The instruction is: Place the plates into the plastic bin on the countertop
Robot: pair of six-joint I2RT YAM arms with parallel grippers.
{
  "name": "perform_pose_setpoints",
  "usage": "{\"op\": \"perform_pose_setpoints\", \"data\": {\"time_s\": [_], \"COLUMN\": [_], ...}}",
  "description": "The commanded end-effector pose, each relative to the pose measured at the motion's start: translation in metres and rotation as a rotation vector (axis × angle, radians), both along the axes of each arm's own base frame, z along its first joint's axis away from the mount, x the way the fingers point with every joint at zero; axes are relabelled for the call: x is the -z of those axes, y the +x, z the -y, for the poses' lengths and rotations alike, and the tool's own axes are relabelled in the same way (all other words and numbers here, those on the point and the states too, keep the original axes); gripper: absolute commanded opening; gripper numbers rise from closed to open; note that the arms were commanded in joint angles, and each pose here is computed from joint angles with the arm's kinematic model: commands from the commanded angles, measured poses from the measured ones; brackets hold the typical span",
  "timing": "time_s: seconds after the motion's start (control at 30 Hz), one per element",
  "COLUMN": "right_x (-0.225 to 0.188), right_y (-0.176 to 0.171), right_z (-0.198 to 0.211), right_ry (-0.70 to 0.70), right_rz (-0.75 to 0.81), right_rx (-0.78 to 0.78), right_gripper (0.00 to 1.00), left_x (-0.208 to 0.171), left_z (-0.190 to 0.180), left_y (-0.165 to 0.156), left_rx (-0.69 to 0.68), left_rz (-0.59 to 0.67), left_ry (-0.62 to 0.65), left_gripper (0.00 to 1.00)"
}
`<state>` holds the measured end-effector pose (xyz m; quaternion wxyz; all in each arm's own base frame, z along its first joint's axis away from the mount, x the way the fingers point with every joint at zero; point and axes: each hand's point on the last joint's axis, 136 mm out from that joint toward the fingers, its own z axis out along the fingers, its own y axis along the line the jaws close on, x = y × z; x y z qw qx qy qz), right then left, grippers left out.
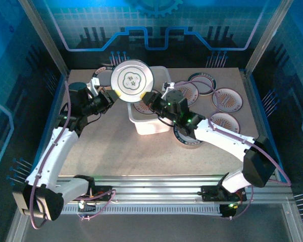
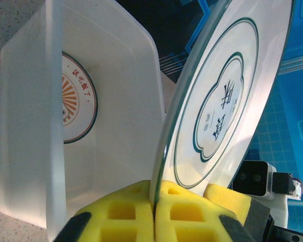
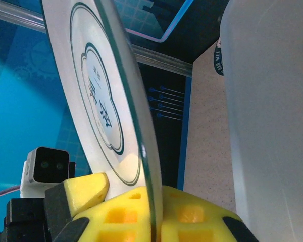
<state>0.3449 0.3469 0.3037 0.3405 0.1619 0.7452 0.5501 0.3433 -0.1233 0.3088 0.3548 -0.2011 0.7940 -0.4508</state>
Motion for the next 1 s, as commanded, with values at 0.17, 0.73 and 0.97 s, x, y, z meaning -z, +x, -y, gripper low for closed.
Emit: {"op": "perform_pose_setpoints", "data": {"time_s": [0.17, 0.73, 0.97], "right_x": [0.002, 0.003, 0.010], "right_y": [0.003, 0.014, 0.029], "right_z": [-0.005, 0.012, 0.032], "right_ry": [-0.001, -0.009, -0.055], "right_rz": [0.017, -0.010, -0.053], "right_rx": [0.025, 0.094, 0.168], "right_gripper": [0.04, 0.00, 0.00], "left_x": [-0.015, -0.030, -0.027], "left_z": [0.003, -0.011, -0.035], "left_y": [-0.008, -0.012, -0.001], "left_rx": [0.022, -0.012, -0.064], "left_rz": [0.057, 0.103, 0.090], "left_ry": [0.020, 0.099, 0.103], "left_gripper": [0.24, 0.70, 0.73]}}
